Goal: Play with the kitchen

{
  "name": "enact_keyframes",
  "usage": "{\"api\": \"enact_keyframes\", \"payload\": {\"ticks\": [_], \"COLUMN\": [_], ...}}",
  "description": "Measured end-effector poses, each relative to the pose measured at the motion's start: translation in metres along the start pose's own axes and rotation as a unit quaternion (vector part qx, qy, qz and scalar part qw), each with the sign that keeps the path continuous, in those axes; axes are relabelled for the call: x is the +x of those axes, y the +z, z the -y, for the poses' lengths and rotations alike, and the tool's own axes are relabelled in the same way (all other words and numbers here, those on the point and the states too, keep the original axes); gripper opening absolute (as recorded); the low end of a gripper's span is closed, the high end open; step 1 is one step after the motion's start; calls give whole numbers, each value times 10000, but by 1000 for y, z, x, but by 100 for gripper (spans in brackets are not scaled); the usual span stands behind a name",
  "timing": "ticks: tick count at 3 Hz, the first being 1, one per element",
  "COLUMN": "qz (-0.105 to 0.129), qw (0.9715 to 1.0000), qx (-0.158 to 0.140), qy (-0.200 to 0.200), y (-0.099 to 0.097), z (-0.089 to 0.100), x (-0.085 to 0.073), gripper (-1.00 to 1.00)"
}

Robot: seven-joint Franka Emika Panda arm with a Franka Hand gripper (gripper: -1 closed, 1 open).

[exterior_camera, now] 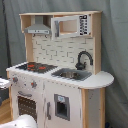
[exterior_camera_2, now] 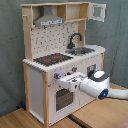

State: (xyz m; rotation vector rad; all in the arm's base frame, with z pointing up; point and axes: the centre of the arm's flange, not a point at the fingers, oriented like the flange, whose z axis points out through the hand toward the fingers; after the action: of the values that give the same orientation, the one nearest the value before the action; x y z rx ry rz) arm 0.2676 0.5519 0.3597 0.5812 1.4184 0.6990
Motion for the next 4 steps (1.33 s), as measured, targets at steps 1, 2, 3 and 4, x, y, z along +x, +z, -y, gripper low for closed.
{"api": "enact_keyframes", "payload": {"ticks": [1, 2, 3, 4], "qz": [-148, -358, -512, -573], "qw": [9996, 9981, 9967, 9963], "qx": [141, 282, 232, 153], "qy": [-192, -424, -587, -615], "y": [16, 35, 54, 71], "z": [25, 52, 51, 41], "x": [-10, -8, -6, 4], "gripper": [100, 100, 100, 100]}}
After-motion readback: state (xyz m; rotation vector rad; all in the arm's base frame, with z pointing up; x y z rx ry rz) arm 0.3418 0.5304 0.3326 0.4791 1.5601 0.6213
